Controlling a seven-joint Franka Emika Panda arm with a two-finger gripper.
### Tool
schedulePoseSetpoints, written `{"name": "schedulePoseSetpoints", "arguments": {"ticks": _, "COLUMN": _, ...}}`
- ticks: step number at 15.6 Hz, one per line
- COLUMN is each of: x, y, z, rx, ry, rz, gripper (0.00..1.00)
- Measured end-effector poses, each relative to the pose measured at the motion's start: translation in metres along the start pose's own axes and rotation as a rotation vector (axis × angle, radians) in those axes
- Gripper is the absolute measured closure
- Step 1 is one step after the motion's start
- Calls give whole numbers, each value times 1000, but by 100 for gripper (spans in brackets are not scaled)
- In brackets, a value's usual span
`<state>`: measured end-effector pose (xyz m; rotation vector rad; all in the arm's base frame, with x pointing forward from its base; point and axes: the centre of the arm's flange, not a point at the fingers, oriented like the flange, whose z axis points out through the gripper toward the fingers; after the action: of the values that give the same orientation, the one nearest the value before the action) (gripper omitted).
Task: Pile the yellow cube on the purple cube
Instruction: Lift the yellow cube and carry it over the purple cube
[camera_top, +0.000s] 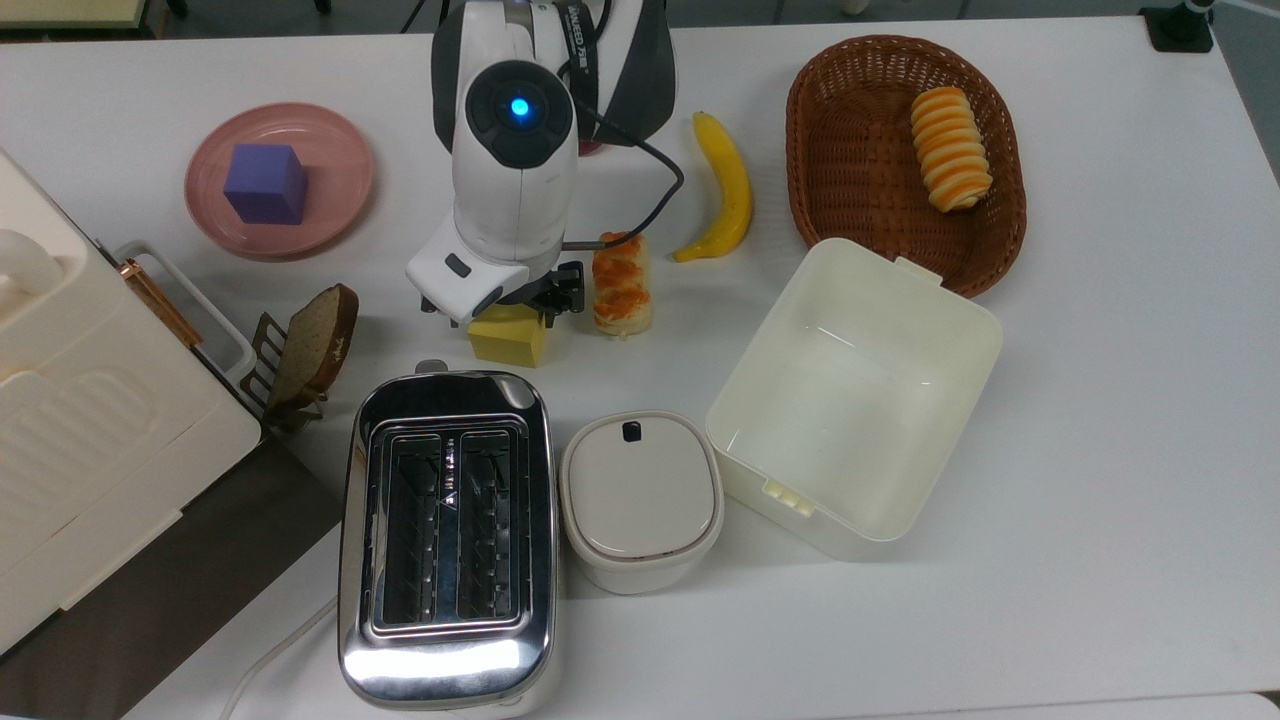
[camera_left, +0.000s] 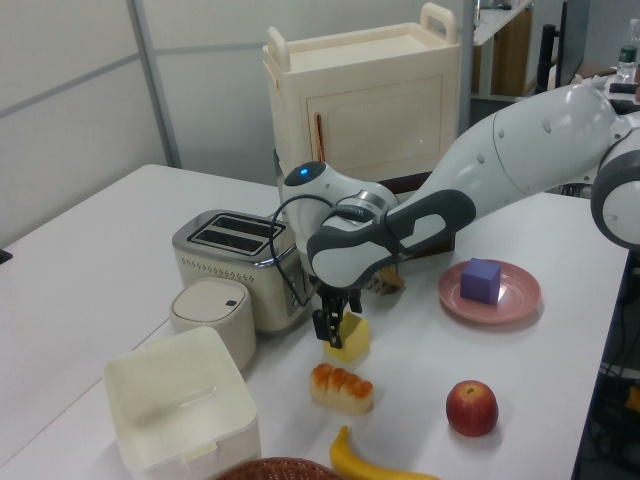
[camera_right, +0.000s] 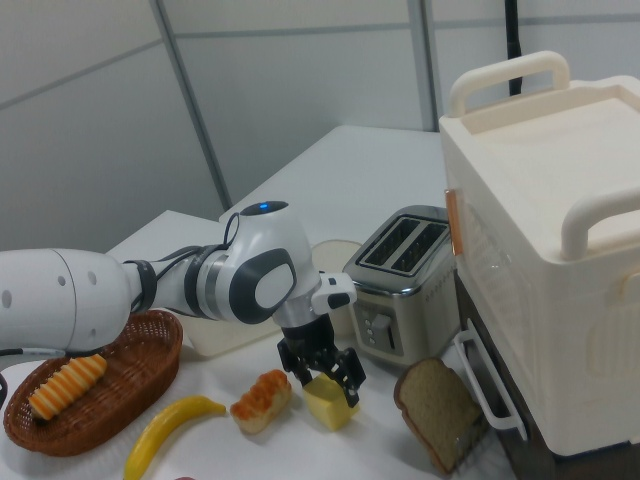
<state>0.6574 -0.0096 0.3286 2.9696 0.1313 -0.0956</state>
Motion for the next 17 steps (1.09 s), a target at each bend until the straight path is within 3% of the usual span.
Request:
{"name": "schedulePoseSetpoints", "arguments": {"ticks": 3, "x": -3, "y": -1, "z": 6, "rx": 0, "ry": -20, "rz": 32, "gripper": 5}}
{"name": "schedulePoseSetpoints", "arguments": {"ticks": 6, "x": -4, "y": 1, "z": -3, "rx": -2, "ry": -17, "rz": 57, "gripper": 35}}
{"name": "schedulePoseSetpoints", "arguments": {"ticks": 8, "x": -9, "y": 8, "z": -27, "rx": -8, "ry": -17, "rz": 71, "gripper": 37}}
{"name": "schedulePoseSetpoints", "arguments": {"ticks": 13, "x": -56, "y": 69, "z": -115, "rx": 2, "ry": -45, "rz": 73, "gripper": 37}}
{"name": "schedulePoseSetpoints", "arguments": {"ticks": 17, "x": -88, "y": 159, "z": -105, "rx": 8, "ry": -84, "rz": 81, "gripper": 37}}
